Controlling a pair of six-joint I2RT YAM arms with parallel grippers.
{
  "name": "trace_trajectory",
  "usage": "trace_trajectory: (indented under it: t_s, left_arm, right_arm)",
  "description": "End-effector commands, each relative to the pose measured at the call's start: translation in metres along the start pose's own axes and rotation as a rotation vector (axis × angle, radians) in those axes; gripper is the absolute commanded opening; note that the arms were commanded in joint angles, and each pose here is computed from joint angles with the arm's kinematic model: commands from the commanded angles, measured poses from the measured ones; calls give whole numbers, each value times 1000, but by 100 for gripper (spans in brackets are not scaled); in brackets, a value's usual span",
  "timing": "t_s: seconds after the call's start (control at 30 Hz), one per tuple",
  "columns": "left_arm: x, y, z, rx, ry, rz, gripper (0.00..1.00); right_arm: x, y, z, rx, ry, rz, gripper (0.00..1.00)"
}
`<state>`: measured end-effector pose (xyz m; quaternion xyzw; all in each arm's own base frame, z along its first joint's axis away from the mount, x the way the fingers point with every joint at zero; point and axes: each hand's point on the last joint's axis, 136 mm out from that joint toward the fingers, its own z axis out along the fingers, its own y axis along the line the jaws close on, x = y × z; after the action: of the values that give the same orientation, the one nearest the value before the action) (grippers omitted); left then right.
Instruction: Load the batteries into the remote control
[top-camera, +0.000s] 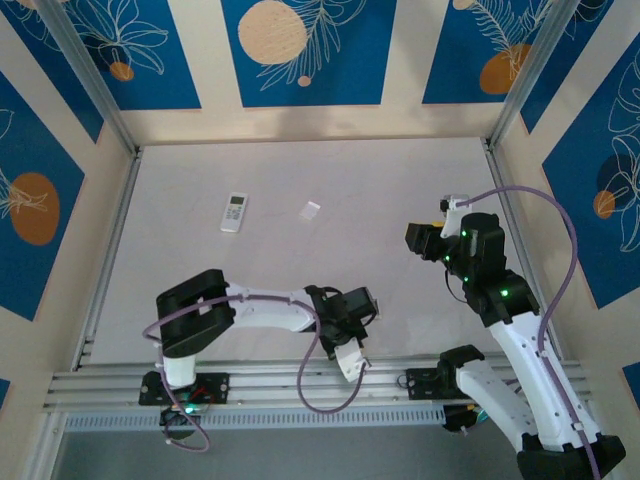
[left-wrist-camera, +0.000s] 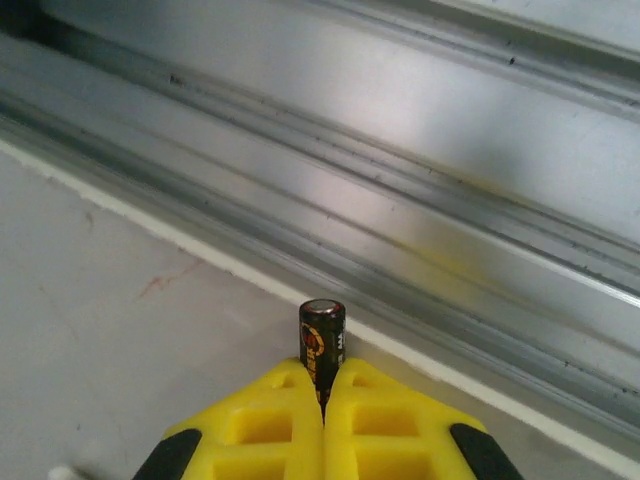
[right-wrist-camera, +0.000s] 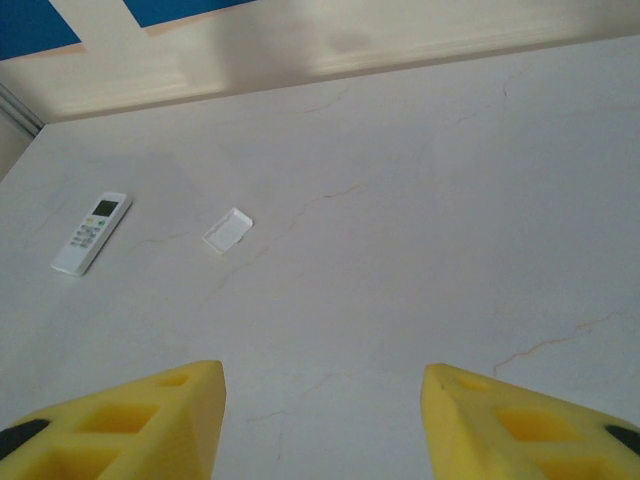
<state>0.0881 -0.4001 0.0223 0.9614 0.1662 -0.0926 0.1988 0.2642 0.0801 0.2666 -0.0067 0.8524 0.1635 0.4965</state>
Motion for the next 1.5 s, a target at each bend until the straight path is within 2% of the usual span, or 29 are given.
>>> trace_trajectory:
  t_s: [0.0,0.43,0.53,0.7,0.8,0.83,0.87,0.93,1.0,1.03,1.1,1.17,1.2,1.23,1.37,1.4,1.47]
  left_arm:
    - [23,11,12,-38,74,52,1]
    - [65,13,2,-28,156,98,2]
    - [63,20,-3,-58,144,97,23]
    - [57,25,-11,-91,126,99,34]
    - [37,42,-32,-211,46,50,47]
    - [26,51,-44,-271,-10,3,52]
    - [15,62,-61,-343,-80,-102,59]
    - [-5,81,-108,-463,-234,-300,65]
    - [-7,91,-158,-594,-384,-550,74]
    - [1,97,-182,-687,-441,-669,78]
    - [35,91,-229,-863,-572,-994,88]
    - [76,71,-257,-964,-673,-1300,92]
    - [95,57,-262,-986,-691,-1440,93]
    - [108,45,-261,-982,-677,-1525,94]
    - [160,-10,-232,-960,-398,-1886,98]
    - [164,-18,-225,-920,-367,-1929,99]
    - [164,-22,-216,-848,-376,-1974,100]
  right_arm:
    - [4,2,-2,-20,7,-11,55]
    - [5,4,-1,-32,15,-7,55]
    - [8,5,0,-38,27,-4,55]
    - [14,7,2,-50,61,13,56]
    - [25,7,4,-51,124,60,56]
    - [31,7,5,-50,159,86,56]
    - [39,8,5,-49,207,126,56]
    - [61,12,8,-59,329,201,56]
    - [91,12,8,-43,475,290,52]
    - [104,17,8,-59,536,312,48]
    - [134,29,7,-73,662,319,41]
    - [161,44,5,-84,753,267,40]
    - [176,52,4,-87,795,212,40]
    - [187,58,4,-87,832,170,40]
    - [228,74,8,-71,975,3,36]
    - [236,75,9,-53,1000,-43,36]
    - [249,74,14,-17,1032,-96,35]
